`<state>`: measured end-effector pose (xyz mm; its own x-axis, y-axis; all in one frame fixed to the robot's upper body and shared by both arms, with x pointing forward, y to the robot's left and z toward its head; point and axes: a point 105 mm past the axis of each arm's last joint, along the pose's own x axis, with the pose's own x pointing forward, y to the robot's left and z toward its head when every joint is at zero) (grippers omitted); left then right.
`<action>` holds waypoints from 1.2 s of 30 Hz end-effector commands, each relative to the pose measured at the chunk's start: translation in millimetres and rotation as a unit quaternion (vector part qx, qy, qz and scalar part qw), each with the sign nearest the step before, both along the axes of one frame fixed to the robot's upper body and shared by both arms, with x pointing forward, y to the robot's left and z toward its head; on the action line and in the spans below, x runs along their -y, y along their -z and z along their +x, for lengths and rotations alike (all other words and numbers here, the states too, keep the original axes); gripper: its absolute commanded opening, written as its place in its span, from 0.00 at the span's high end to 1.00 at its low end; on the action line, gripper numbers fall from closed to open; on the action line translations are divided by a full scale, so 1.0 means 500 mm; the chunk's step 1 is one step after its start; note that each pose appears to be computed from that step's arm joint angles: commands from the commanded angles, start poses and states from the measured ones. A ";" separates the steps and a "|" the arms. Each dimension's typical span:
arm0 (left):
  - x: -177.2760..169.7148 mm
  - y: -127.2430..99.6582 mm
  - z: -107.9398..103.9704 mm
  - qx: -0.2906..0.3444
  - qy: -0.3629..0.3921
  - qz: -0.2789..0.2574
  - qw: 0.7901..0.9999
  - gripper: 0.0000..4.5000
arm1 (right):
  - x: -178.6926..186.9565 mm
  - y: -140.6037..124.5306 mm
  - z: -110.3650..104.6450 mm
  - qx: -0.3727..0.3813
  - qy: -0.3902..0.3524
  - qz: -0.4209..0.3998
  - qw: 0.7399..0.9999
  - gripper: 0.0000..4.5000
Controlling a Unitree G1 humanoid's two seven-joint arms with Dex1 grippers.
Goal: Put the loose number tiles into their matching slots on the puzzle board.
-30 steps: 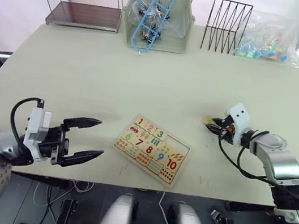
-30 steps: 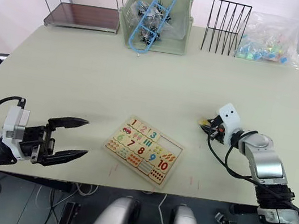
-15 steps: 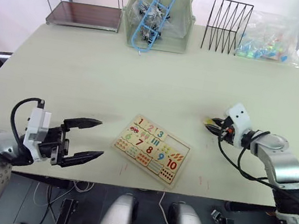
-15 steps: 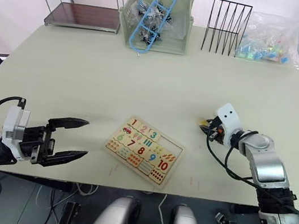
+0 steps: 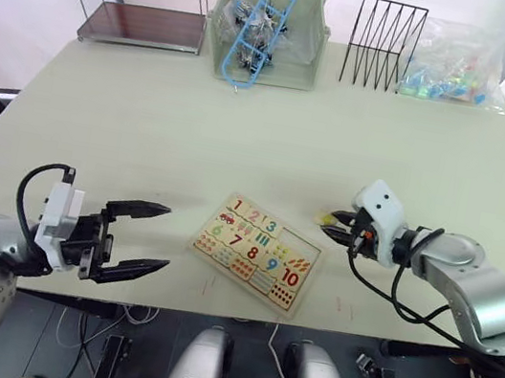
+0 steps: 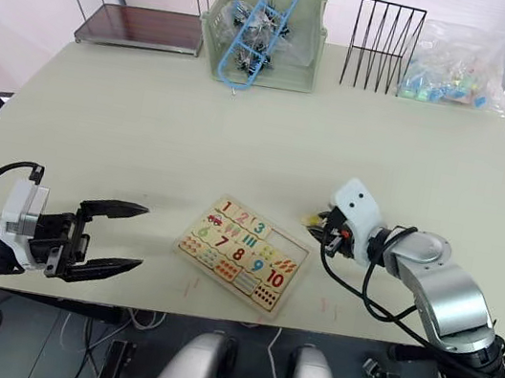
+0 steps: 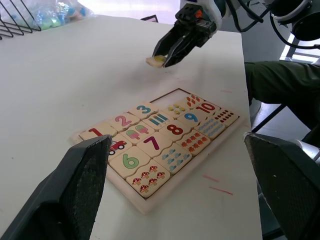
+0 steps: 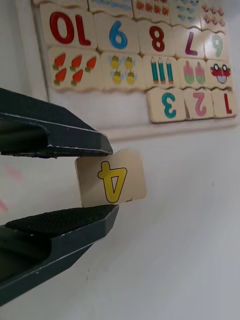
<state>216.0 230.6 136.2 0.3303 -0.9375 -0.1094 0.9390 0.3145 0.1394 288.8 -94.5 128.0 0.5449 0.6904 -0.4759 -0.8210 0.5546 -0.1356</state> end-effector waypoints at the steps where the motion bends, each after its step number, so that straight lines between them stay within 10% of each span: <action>1: -0.006 -0.009 -0.008 0.009 0.004 0.007 1.000 0.00 | -0.036 -0.009 -0.023 0.001 -0.017 -0.002 1.000 0.82; 36: -0.007 -0.005 -0.007 0.003 0.009 0.016 1.000 0.00 | -0.106 0.030 -0.032 -0.057 -0.005 -0.064 0.996 0.82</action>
